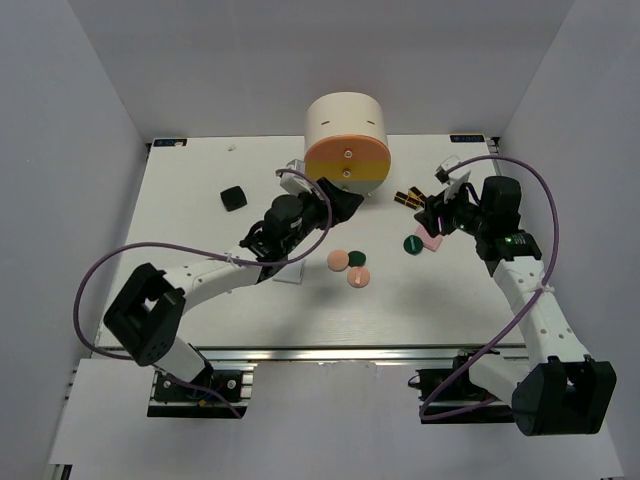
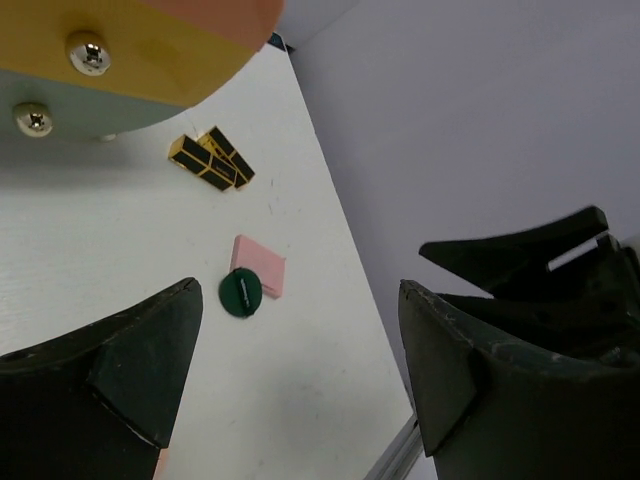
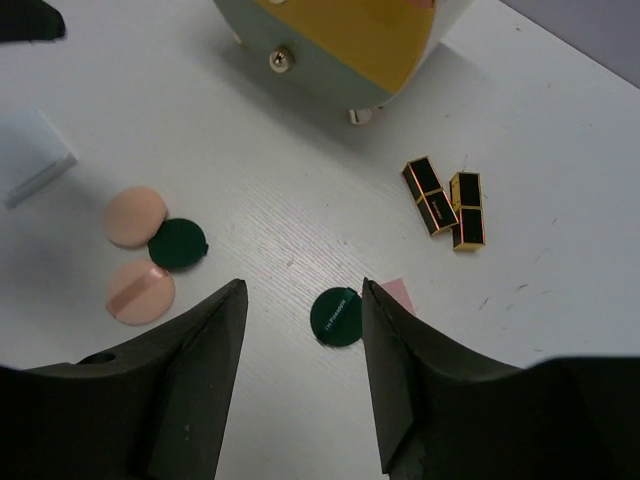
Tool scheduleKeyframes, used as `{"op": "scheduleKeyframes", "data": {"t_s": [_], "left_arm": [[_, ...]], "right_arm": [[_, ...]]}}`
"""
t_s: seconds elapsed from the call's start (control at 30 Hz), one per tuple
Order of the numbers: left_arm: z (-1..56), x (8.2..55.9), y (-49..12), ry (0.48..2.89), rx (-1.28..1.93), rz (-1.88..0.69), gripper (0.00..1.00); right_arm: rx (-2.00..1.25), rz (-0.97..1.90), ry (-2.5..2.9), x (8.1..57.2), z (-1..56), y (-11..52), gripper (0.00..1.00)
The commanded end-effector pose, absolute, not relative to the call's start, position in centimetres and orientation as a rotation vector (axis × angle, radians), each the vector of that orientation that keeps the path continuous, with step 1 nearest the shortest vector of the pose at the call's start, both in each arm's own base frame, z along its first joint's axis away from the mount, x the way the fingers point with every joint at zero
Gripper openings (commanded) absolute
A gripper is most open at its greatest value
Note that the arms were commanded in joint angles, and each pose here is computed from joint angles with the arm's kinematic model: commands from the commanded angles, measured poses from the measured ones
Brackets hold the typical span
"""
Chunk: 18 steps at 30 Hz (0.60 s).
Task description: Organize the makeup
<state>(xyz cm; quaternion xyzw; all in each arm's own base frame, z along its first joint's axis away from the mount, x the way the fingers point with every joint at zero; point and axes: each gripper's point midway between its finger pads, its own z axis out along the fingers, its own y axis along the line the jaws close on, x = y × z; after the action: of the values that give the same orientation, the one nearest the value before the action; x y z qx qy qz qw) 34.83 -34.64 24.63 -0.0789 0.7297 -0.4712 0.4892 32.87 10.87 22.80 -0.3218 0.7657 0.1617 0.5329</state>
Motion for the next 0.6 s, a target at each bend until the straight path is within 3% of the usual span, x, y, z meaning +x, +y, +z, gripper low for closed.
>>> {"op": "scheduleKeyframes", "data": {"t_s": [0.0, 0.23, 0.4, 0.57], "left_arm": [[27.1, 37.2, -35.2, 1.652, -0.329, -1.208, 0.87], [28.6, 42.0, -34.9, 1.543, -0.503, -1.136, 0.81], [28.0, 46.2, -35.2, 1.593, -0.567, -1.099, 0.66], [26.8, 48.3, -34.5, 1.649, -0.62, -1.079, 0.67]], "right_arm": [[-0.641, 0.37, 1.744, 34.0, 25.9, 10.6, 0.54], [-0.583, 0.428, 1.77, 34.2, 25.7, 10.9, 0.52], [-0.573, 0.436, 1.782, 34.6, 25.3, 10.9, 0.5], [-0.561, 0.434, 1.775, 34.6, 25.2, 10.8, 0.49]]}}
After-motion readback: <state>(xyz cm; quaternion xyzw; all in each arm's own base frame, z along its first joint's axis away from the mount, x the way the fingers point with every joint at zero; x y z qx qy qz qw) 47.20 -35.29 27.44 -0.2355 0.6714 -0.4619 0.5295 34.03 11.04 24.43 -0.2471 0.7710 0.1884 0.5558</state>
